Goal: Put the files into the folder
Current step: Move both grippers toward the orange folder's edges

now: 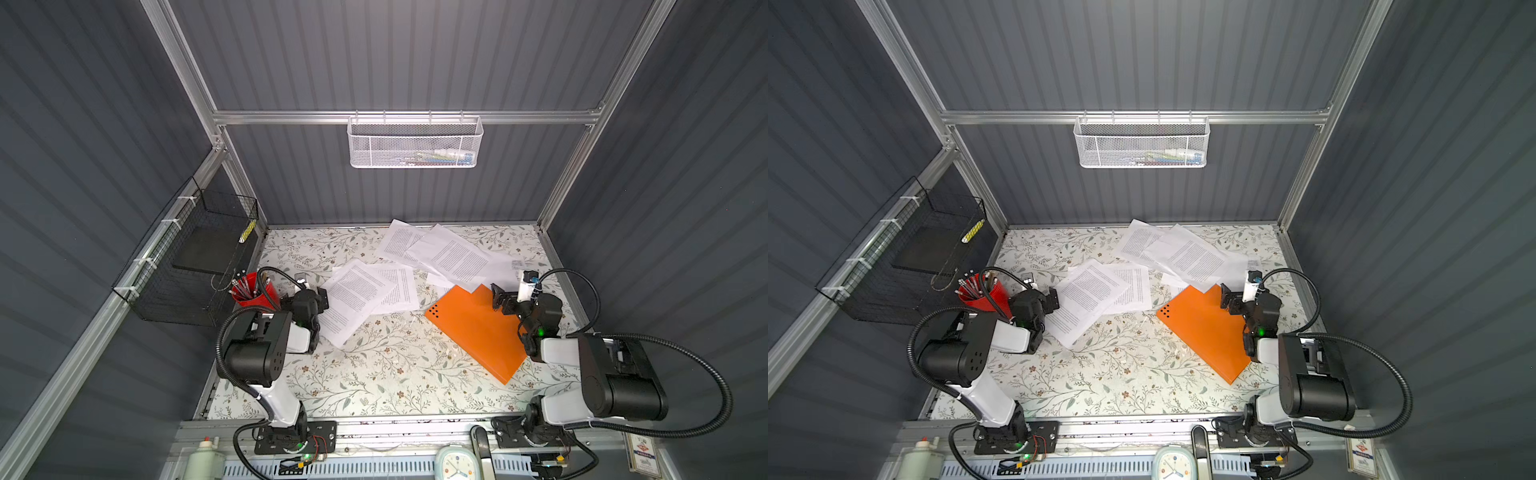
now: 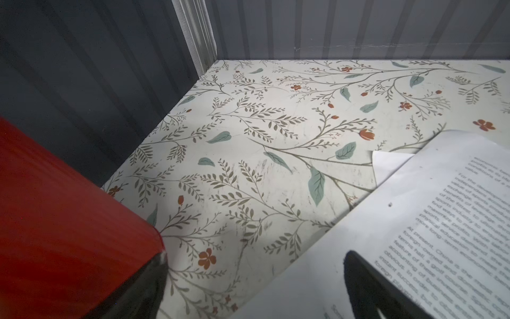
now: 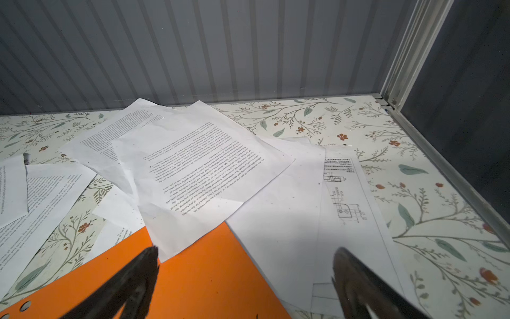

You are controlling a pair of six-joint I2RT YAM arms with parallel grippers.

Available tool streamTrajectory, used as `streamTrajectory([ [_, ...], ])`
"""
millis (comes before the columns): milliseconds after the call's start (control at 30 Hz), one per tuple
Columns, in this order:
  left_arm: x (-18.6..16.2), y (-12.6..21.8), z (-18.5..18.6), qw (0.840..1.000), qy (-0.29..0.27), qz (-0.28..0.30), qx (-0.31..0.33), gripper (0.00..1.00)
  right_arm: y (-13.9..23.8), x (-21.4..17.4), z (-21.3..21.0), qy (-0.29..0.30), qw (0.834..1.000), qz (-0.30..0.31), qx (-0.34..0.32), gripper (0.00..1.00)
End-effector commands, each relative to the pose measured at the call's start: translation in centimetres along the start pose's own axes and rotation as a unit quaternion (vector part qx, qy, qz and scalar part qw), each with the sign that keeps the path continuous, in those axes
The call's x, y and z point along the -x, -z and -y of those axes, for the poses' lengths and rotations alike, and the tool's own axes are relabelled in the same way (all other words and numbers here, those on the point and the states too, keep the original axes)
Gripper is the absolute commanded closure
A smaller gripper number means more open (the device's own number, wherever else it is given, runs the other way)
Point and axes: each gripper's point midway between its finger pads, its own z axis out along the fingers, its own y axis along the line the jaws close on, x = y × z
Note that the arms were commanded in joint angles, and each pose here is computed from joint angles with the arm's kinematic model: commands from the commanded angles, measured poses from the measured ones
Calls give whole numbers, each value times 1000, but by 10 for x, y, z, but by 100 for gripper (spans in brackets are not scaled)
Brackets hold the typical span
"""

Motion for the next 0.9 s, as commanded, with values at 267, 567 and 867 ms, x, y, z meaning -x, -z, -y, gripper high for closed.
streamTrajectory([
  [267, 3, 0, 3, 1000, 2, 6, -5, 0, 0, 6, -1, 1, 1000, 10, 6, 1],
  [567, 4, 1, 3, 1000, 3, 7, -7, 0, 0, 7, -1, 1, 1000, 11, 5, 1],
  [867, 4, 2, 2, 1000, 6, 8, -7, 0, 3, 7, 35, -41, 994, 14, -97, 1],
])
